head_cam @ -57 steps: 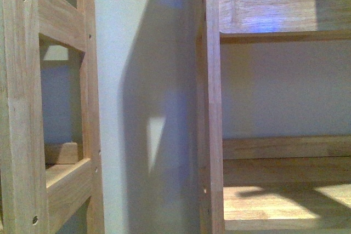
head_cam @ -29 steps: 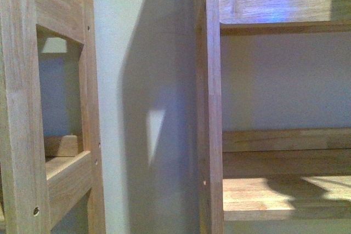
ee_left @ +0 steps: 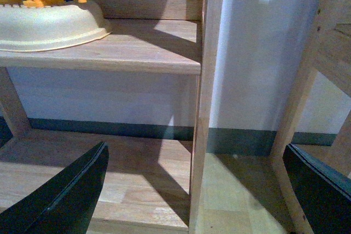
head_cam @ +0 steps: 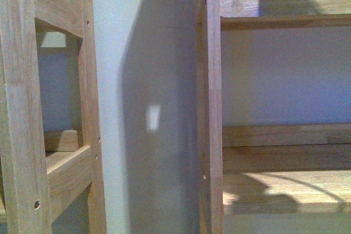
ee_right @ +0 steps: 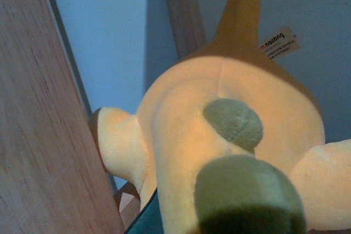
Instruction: Put away toys
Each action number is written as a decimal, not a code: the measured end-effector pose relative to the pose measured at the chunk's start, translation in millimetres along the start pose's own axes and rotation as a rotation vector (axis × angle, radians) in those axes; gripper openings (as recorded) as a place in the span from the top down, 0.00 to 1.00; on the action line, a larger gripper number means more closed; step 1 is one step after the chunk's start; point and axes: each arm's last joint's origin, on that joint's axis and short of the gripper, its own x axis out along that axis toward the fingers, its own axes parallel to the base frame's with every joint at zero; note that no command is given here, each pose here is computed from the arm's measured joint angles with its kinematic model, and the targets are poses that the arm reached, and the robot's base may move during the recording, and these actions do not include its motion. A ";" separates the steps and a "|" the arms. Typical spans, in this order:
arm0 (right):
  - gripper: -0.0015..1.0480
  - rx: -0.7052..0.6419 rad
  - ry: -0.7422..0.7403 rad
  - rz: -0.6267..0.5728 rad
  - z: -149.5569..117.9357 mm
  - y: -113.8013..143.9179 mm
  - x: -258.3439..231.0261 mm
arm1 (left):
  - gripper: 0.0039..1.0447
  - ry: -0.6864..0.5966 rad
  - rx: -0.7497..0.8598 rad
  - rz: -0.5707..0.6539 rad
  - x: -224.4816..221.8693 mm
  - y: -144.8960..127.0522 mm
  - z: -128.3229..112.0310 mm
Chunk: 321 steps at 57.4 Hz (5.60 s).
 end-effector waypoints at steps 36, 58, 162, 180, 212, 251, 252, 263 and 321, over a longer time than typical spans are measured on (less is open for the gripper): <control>0.89 0.082 -0.003 -0.017 3.3 -38.9 11.6 | 0.06 0.000 0.000 0.000 0.0 0.0 0.0; 0.83 0.081 0.007 -0.039 3.8 -43.0 10.6 | 0.06 0.000 0.000 0.000 0.0 0.0 0.0; 0.02 -0.346 -0.208 -0.512 -27.9 -13.6 -316.5 | 0.06 0.000 0.000 0.000 0.0 0.0 0.0; 0.02 -0.298 -0.019 -0.260 -92.9 -16.0 -328.9 | 0.06 0.000 0.000 0.000 0.0 0.0 0.0; 0.02 -0.195 0.184 -0.390 -189.7 -35.4 -344.1 | 0.06 0.000 0.000 0.000 0.0 0.0 0.0; 0.93 -0.288 0.319 -0.379 -228.1 -29.7 -367.7 | 0.06 0.000 0.000 0.000 0.0 0.0 0.0; 0.93 -0.288 0.318 -0.379 -228.1 -29.7 -367.9 | 0.06 0.000 0.000 0.000 0.0 0.0 0.0; 0.93 -0.284 0.337 -0.383 -233.9 -27.8 -379.5 | 0.06 0.000 0.000 0.000 0.0 0.0 0.0; 0.38 -0.291 0.311 -0.378 -242.3 -28.6 -386.0 | 0.06 0.000 0.000 0.000 0.0 0.0 0.0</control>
